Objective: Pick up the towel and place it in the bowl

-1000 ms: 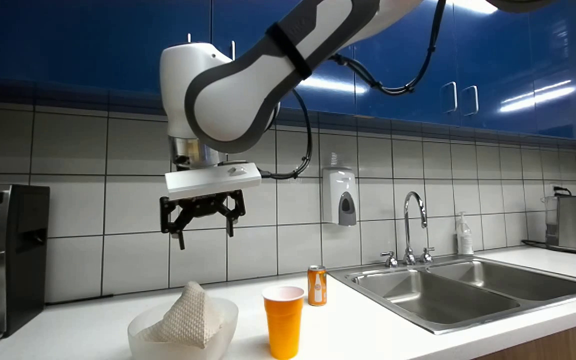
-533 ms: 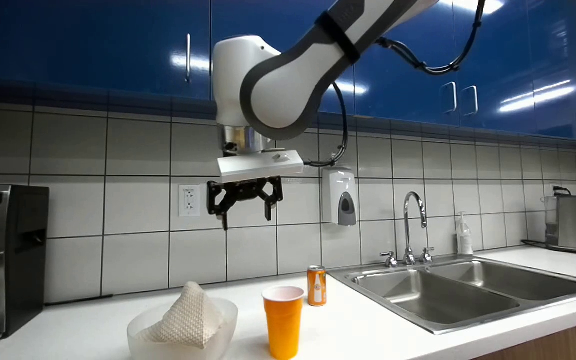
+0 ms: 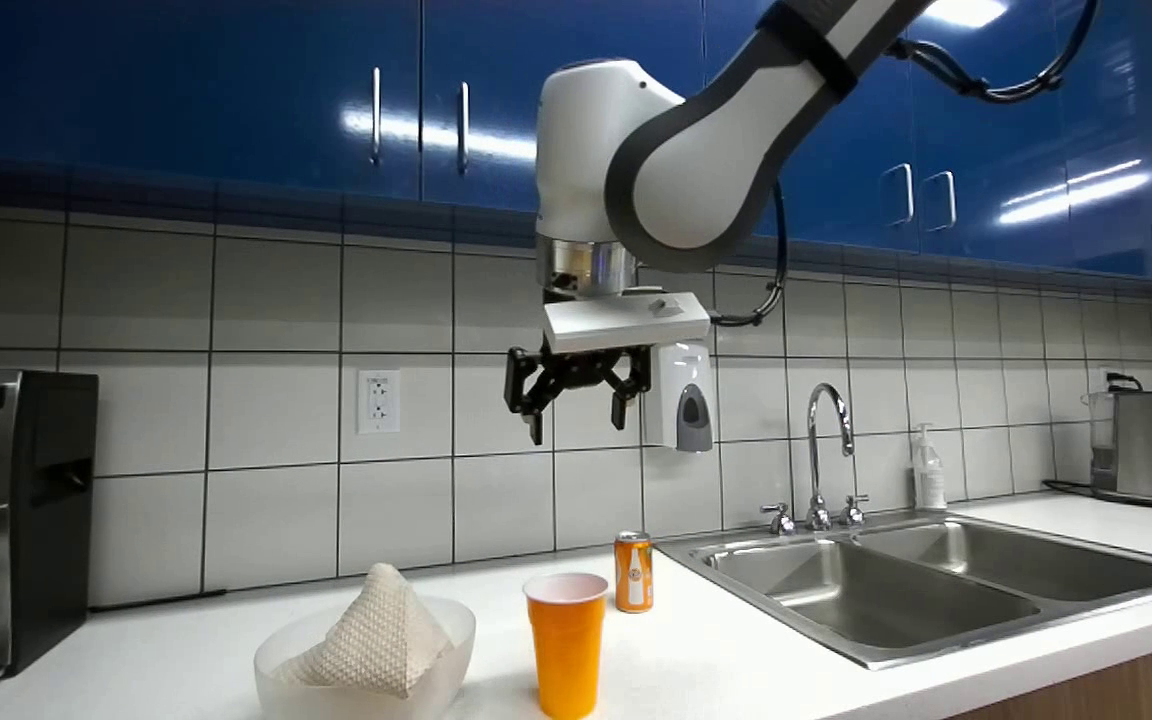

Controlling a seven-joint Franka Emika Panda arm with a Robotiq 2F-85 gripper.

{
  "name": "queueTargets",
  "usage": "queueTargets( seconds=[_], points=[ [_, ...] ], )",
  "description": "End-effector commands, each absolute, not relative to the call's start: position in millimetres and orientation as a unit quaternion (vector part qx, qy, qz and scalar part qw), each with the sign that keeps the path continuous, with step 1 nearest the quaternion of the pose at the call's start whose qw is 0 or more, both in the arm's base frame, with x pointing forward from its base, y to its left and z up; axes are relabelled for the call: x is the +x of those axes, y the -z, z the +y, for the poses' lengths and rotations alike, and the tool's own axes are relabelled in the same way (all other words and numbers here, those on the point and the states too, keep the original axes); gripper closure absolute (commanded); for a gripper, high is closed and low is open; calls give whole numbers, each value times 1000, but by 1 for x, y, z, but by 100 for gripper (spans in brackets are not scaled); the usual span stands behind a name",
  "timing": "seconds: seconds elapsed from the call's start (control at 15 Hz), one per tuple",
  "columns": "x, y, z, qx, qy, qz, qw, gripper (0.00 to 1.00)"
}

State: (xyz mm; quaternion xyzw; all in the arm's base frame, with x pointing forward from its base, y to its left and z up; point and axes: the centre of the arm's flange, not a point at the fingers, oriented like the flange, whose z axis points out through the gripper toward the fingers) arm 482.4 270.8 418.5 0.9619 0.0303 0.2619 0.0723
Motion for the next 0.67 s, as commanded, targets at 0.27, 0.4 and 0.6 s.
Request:
queueTargets(
  seconds=[0.27, 0.4, 0.6],
  points=[
    [430, -433, 190, 958, -280, 14, 56, 0],
    [421, -435, 175, 961, -272, 13, 45, 0],
    [434, -424, 187, 964, -262, 3, 47, 0]
  ],
)
